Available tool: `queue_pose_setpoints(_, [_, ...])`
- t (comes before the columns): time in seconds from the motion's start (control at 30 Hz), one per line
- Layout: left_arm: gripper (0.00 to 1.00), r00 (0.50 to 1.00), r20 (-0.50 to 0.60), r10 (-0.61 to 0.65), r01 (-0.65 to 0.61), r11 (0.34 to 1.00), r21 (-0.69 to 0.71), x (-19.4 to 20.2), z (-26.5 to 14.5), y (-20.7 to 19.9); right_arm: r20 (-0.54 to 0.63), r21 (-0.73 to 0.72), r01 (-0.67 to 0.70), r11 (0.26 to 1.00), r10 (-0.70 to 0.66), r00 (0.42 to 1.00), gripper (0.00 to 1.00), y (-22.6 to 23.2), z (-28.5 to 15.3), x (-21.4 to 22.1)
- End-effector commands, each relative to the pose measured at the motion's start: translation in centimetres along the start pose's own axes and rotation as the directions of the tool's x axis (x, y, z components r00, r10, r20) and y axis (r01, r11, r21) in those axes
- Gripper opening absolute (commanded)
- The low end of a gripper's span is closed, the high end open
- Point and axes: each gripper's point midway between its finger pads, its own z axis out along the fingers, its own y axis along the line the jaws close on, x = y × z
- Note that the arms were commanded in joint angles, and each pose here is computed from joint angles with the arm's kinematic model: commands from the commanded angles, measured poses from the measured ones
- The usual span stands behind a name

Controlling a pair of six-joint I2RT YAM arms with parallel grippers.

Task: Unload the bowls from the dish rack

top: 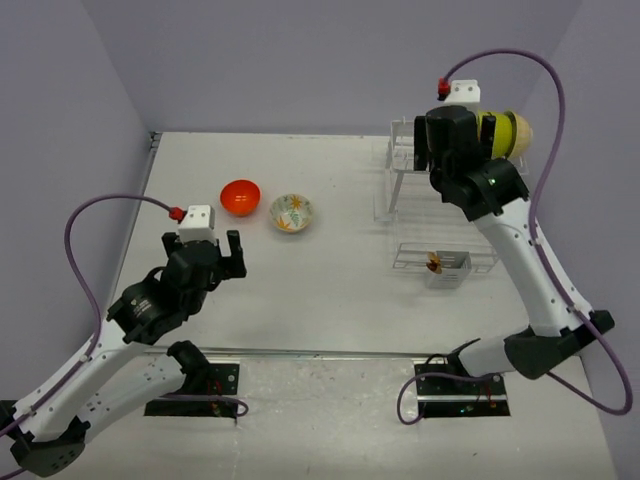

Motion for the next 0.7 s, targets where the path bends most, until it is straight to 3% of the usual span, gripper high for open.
queue_pose_setpoints(0.0, [1.00,0.995,0.068,-0.073,0.074,0.997,-0.018,-1.1,-0.1,0.5,0.017,0.133,0.152,0.979,-0.156,0.988,0.84,-0.7,1.9,-1.9])
queue_pose_setpoints(0.17, [1.00,0.991,0.083,-0.107,0.113,0.991,-0.074,-1.4,0.4,2.1,-0.021,0.221,0.329,0.918,-0.332,0.943,0.81,0.4,4.9,-3.2])
queue_pose_setpoints(0.33, [1.00,0.994,0.051,-0.093,0.094,0.995,-0.029,-1.2,1.7,1.9,-0.036,0.308,0.433,0.847,-0.444,0.895,0.74,1.4,7.4,-4.6])
queue_pose_setpoints(0.4, [1.00,0.996,0.039,-0.083,0.084,0.996,-0.010,-1.0,1.9,1.4,-0.005,0.354,0.419,0.836,-0.446,0.895,0.71,1.6,7.9,-5.6])
queue_pose_setpoints(0.43, [1.00,0.996,0.035,-0.081,0.081,0.997,-0.007,-1.0,1.9,1.4,-0.029,0.363,0.470,0.805,-0.494,0.869,0.70,1.7,8.3,-5.4])
queue_pose_setpoints(0.67, [1.00,0.996,0.047,-0.082,0.081,0.996,0.034,-1.1,1.7,0.9,-0.082,0.427,0.508,0.748,-0.527,0.846,0.68,1.1,11.9,-5.0])
